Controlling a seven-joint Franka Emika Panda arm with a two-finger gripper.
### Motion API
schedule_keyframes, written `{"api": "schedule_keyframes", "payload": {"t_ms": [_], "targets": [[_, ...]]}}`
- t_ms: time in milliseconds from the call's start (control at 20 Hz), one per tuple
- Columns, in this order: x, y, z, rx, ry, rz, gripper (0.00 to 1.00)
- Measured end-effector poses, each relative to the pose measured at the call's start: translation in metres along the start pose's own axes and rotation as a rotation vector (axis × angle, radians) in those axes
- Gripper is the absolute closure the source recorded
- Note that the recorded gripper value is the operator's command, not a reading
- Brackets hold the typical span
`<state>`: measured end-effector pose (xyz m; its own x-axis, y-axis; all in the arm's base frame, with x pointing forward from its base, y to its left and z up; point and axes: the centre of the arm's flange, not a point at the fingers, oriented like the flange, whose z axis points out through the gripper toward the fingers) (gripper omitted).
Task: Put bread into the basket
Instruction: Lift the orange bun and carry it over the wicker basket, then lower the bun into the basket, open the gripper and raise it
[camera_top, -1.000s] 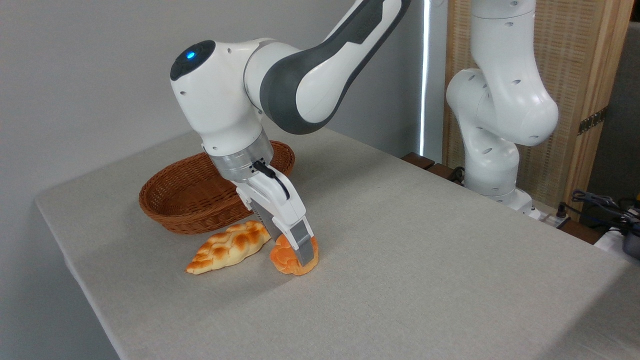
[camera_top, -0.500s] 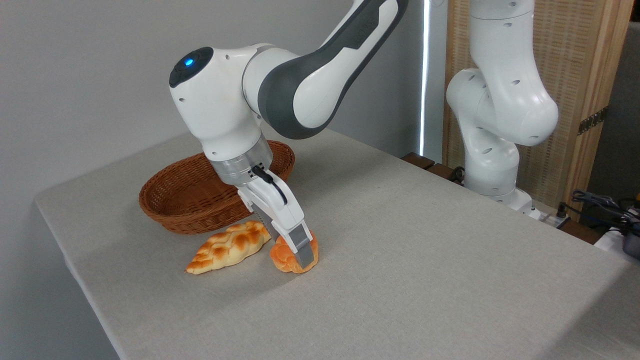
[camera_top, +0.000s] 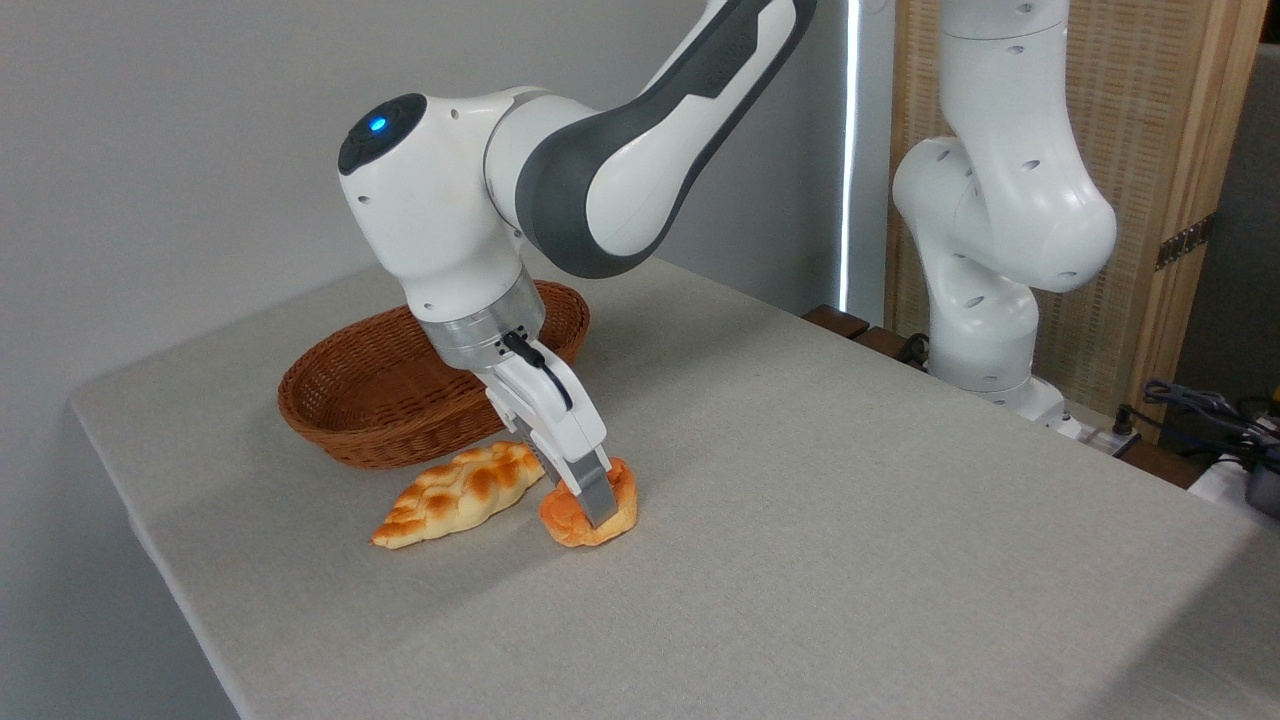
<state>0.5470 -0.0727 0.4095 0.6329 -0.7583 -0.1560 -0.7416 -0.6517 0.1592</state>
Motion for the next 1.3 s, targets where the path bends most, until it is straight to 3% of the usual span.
{"api": "schedule_keyframes", "payload": {"t_ms": [250, 450, 600, 650, 750, 850, 950, 1150, 1300], "targets": [[0.002, 0.0, -0.017, 0.021, 0.029, 0.001, 0.61], [0.012, 0.018, -0.066, 0.052, 0.131, 0.024, 0.6], [0.029, 0.043, -0.093, 0.036, 0.215, 0.057, 0.58], [0.037, 0.055, -0.099, 0.026, 0.236, 0.076, 0.5], [0.052, 0.076, -0.104, -0.002, 0.267, 0.108, 0.47], [0.064, 0.093, -0.104, -0.032, 0.289, 0.132, 0.19], [0.075, 0.11, -0.103, -0.057, 0.3, 0.156, 0.0], [0.099, 0.136, -0.094, -0.058, 0.307, 0.168, 0.0], [0.108, 0.139, -0.083, -0.068, 0.296, 0.176, 0.0]]}}
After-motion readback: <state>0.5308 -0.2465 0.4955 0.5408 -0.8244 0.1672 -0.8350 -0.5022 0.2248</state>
